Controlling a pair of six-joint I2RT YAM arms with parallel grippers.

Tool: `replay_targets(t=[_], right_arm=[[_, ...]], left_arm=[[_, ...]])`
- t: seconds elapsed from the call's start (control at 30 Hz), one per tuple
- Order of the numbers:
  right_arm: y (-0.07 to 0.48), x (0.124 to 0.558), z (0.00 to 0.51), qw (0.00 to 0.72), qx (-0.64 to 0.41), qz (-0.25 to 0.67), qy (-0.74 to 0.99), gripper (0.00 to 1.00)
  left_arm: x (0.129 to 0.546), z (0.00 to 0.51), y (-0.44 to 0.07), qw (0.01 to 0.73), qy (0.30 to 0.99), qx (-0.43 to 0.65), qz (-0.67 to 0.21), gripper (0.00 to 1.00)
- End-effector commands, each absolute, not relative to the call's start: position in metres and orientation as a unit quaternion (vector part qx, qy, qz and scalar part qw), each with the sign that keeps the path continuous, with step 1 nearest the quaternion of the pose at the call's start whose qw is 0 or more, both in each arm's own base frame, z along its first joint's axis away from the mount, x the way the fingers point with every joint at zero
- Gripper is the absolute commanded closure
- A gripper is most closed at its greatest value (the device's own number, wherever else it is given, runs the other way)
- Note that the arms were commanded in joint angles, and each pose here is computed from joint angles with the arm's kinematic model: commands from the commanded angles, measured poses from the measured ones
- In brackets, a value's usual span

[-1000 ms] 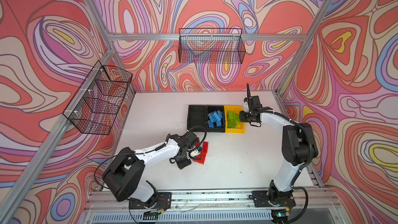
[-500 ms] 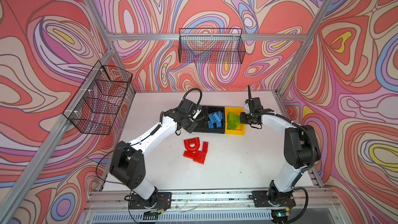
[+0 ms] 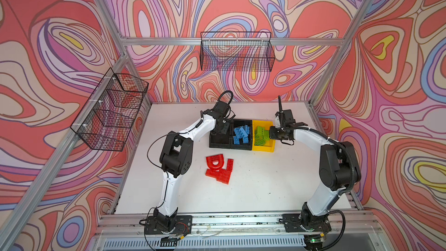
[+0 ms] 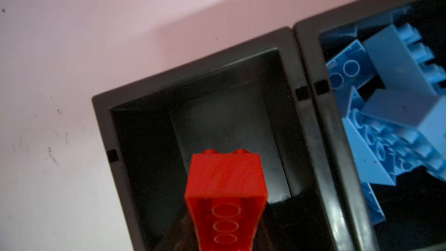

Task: Sort the legos into containers by color
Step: 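Carry the red brick into the empty black compartment and release, then move the left gripper back down to the red pile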

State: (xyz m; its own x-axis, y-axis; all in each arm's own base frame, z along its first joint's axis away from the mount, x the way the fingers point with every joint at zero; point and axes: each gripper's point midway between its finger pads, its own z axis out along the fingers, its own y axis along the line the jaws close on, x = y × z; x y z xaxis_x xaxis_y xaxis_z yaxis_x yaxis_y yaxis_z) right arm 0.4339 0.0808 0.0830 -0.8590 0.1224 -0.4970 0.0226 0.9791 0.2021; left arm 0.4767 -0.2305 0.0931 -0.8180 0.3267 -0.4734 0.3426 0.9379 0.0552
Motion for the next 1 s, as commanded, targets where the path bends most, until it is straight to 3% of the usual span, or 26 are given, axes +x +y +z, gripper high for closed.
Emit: replay_targets(t=[0.0, 0.23, 0.43, 0.57, 0.8, 0.97], right_arm=[[0.085, 0.443, 0.110, 0.306, 0.036, 0.110, 0.945, 0.95], [0.085, 0.443, 0.112, 0.307, 0.035, 0.112, 0.944, 0.95], [0.084, 0.438, 0.112, 0.304, 0.031, 0.106, 0.946, 0.95], [0.082, 0.436, 0.111, 0.301, 0.030, 0.103, 0.948, 0.95], [0.082, 0.433, 0.104, 0.294, 0.022, 0.098, 0.951, 0.95], [0.083, 0.430, 0.096, 0.286, 0.017, 0.099, 0.953, 0.95]], left_arm=[[0.481, 0.089, -0.228, 0.239, 0.958, 0.157, -0.007, 0.57], [0.486, 0.094, -0.230, 0.254, 0.954, 0.157, -0.016, 0.36], [0.480, 0.138, -0.228, 0.296, 0.939, 0.174, -0.032, 0.35], [0.440, 0.158, -0.218, 0.309, 0.917, 0.245, -0.060, 0.36], [0.329, 0.101, -0.176, 0.199, 0.880, 0.429, -0.046, 0.37], [0.306, 0.077, -0.179, 0.187, 0.869, 0.451, -0.080, 0.35]])
